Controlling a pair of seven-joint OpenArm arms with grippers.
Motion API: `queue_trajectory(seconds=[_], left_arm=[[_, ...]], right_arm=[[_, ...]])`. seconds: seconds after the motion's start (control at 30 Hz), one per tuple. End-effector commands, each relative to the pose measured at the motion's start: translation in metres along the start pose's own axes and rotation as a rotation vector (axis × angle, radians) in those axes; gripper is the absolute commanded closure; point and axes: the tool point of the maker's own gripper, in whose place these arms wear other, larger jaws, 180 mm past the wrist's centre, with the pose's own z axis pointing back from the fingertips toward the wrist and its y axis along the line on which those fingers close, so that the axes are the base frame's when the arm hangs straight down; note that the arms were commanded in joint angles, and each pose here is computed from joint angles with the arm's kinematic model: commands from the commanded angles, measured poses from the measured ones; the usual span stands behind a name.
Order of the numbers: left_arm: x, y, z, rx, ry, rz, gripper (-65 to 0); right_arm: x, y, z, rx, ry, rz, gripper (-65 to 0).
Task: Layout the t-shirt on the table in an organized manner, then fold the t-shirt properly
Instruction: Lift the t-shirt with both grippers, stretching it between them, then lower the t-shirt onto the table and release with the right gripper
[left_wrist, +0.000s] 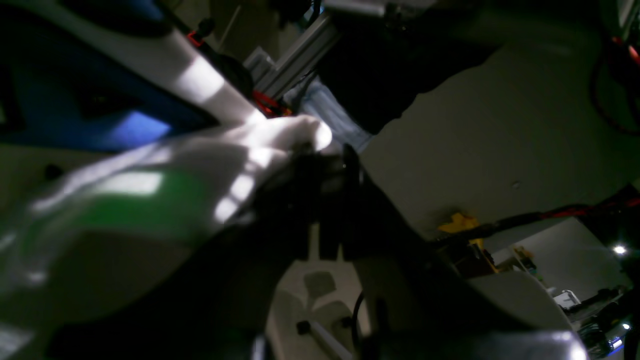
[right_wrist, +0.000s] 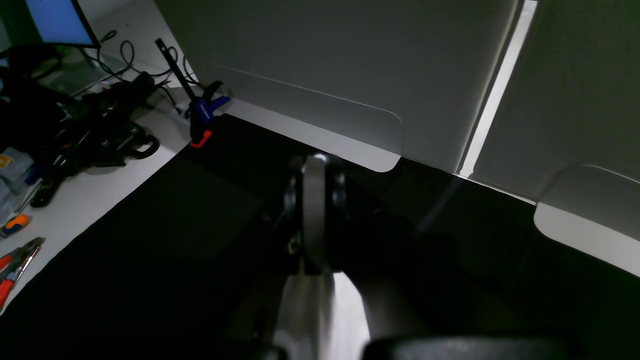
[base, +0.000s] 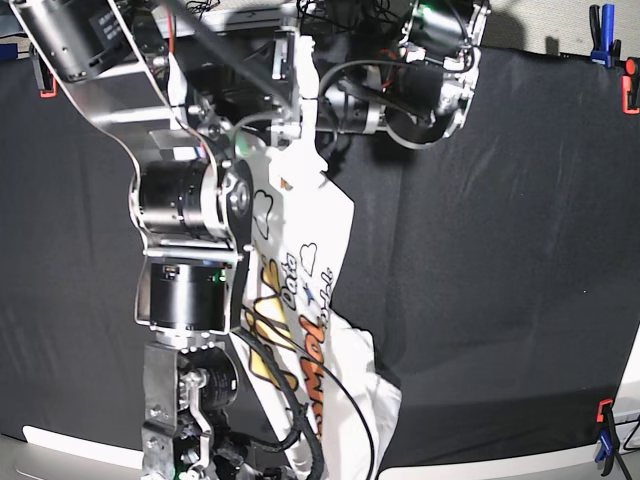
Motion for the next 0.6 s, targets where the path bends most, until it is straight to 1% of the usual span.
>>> queue_trajectory(seconds=[0.0, 0.03, 0.1, 0.17, 0.2, 0.23, 0.33, 0.47, 0.5, 0.57], left_arm=[[0.013, -0.008, -0.004, -0.026, -0.046, -0.031, -6.8], [0.014, -0.006, -0.004, -0.016, -0.049, -0.034, -12.8], [0.015, -0.001, -0.004, 0.013, -0.054, -0.044, -23.6], [0.012, 0.004, -0.003, 0.037, -0.041, -0.053, -30.9], [0.011, 0.005, -0.003, 0.043, -0.034, -0.054, -33.3], [0.011, 0.005, -0.003, 0.045, -0.032, -0.055, -34.5], [0.011, 0.005, -0.003, 0.044, -0.034, -0.055, -34.6], [0.012, 0.006, -0.003, 0.047, -0.027, -0.063, -34.6], [0.013, 0.009, -0.002, 0.057, -0.014, -0.077, -34.6], [0.011, 0.022, 0.001, 0.116, 0.043, -0.127, -34.6]], right_arm=[[0.039, 0.005, 0.003, 0.015, -0.096, 0.021, 0.0], [0.039, 0.005, 0.003, 0.015, -0.096, 0.021, -4.4], [0.04, 0.005, 0.003, 0.015, -0.099, 0.021, -15.7], [0.041, 0.005, 0.003, 0.015, -0.104, 0.021, -24.9], [0.041, 0.005, 0.003, 0.015, -0.104, 0.021, -27.8], [0.041, 0.005, 0.003, 0.015, -0.104, 0.021, -29.0], [0.04, 0.005, 0.003, 0.015, -0.101, 0.021, -29.1], [0.035, 0.005, 0.002, 0.014, -0.072, 0.021, -29.0], [0.032, 0.005, 0.002, 0.015, -0.058, 0.022, -29.0], [0.027, 0.006, 0.002, 0.018, -0.03, 0.025, -29.0]])
